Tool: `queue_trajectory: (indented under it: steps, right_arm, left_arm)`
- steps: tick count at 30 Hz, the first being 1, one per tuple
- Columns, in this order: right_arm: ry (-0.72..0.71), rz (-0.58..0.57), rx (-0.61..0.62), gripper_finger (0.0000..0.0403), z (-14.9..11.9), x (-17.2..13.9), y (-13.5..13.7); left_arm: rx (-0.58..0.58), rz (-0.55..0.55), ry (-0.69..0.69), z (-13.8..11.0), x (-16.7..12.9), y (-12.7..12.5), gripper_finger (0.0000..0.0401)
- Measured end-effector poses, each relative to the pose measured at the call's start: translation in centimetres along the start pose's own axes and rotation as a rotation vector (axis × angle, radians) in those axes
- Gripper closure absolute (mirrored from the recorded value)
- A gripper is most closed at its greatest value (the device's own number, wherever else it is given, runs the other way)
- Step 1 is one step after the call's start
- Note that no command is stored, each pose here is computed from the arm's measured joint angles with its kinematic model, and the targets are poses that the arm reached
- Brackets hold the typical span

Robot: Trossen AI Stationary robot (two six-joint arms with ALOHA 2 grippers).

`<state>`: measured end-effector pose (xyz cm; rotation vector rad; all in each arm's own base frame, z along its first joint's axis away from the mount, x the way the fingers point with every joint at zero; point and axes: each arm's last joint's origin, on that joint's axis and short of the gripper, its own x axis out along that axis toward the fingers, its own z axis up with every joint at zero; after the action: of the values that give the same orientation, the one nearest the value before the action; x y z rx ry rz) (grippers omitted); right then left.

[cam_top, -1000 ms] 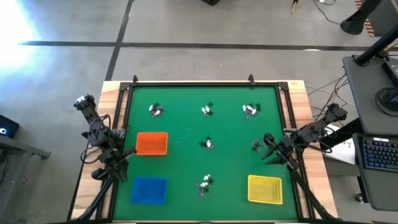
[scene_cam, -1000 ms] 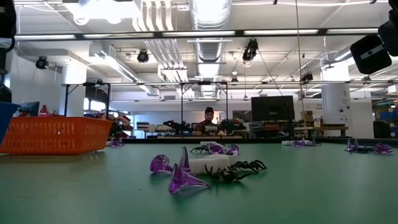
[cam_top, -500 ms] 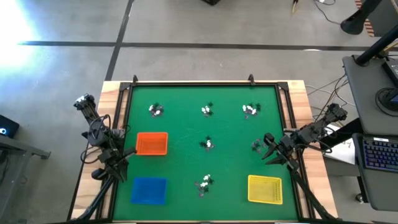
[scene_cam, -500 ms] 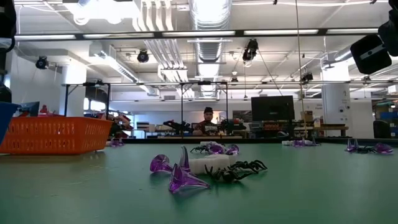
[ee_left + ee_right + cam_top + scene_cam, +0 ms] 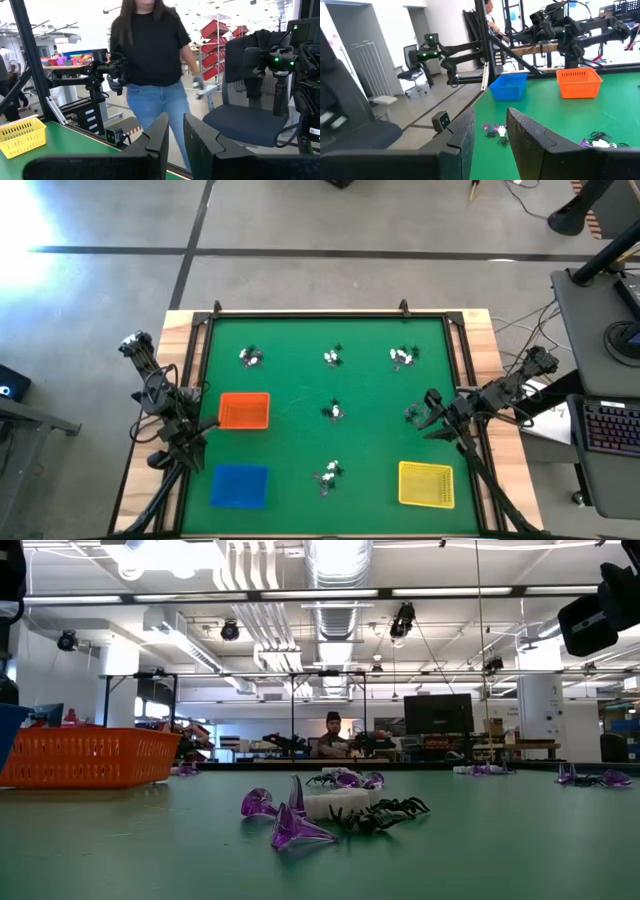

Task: Sort Halloween decoration
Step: Put the violet witch hat toy into the orange bin

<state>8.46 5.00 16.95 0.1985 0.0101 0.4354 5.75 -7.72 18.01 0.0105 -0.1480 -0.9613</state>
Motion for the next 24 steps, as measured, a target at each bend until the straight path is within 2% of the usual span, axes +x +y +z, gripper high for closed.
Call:
queue_trajectory:
  steps: [3, 6, 8, 14, 20, 24]
  right_arm:
    - [-0.001, -0.005, -0.002, 0.0298, 0.0, 0.0, 0.0]
    - [-0.021, -0.067, 0.008, 0.0298, 0.1, 0.0, -0.2]
    - [-0.039, -0.091, 0.073, 0.0298, 0.2, 0.0, -0.2]
    - [-0.184, -0.057, 0.273, 0.0298, 1.6, -0.1, 0.0]
    - [-0.286, -0.125, 0.48, 0.0298, 2.1, -0.3, -0.3]
    - [-0.294, -0.12, 0.55, 0.0298, 2.2, -0.3, -0.3]
  left_arm:
    - [0.0, 0.0, 0.0, 0.0, 0.0, 0.0, 0.036]
    - [0.0, 0.0, 0.0, 0.0, 0.0, 0.0, 0.036]
    - [0.0, 0.0, 0.0, 0.0, 0.0, 0.0, 0.036]
    - [0.0, 0.0, 0.0, 0.0, 0.0, 0.0, 0.036]
    - [0.001, 0.0, 0.0, 0.0, 0.0, 0.0, 0.036]
    - [0.099, 0.047, 0.006, 0.0, 0.0, 0.1, 0.036]
